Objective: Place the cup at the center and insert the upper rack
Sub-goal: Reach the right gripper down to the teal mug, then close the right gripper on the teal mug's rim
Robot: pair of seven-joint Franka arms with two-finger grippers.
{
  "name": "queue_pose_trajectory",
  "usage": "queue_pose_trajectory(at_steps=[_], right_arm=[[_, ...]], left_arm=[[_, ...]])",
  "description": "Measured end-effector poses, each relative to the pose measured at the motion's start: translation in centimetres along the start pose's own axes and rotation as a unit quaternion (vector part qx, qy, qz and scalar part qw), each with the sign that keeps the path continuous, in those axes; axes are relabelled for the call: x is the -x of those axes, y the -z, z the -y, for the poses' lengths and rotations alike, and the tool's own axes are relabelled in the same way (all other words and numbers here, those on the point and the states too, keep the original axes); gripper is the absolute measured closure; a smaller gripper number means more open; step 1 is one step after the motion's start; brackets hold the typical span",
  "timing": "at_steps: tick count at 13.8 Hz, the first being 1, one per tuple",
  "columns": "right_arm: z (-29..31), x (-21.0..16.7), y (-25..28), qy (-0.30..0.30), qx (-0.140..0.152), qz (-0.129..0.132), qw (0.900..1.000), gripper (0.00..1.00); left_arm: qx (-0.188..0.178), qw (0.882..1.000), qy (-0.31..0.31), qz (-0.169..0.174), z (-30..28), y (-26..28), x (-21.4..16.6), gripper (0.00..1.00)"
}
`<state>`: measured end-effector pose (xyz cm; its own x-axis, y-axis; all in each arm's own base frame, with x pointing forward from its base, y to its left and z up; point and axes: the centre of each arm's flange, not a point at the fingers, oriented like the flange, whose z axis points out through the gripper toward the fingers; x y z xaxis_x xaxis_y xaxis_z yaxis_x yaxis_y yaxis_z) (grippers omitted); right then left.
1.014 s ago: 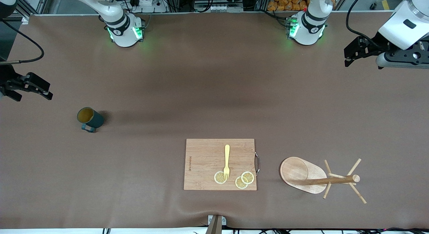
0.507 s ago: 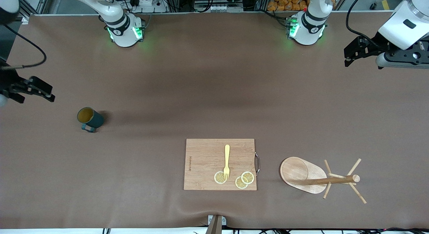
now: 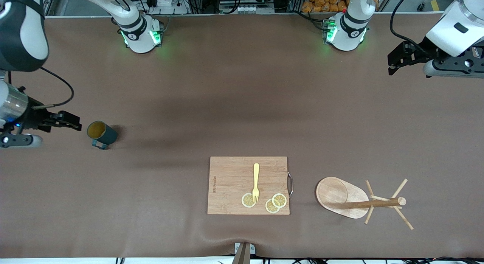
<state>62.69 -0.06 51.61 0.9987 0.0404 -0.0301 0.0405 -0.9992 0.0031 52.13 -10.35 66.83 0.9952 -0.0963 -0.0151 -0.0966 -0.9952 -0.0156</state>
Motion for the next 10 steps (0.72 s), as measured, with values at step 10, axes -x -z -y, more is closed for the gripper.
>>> queue_pose_trajectory(at_steps=[10], right_arm=[[-2.3,3.4,-15.6,-0.017,0.002,0.06,0.998,0.0]], left_arm=[[0.0,1.0,-0.006,0.011,-1.0,-0.9,-0.1,0.0]])
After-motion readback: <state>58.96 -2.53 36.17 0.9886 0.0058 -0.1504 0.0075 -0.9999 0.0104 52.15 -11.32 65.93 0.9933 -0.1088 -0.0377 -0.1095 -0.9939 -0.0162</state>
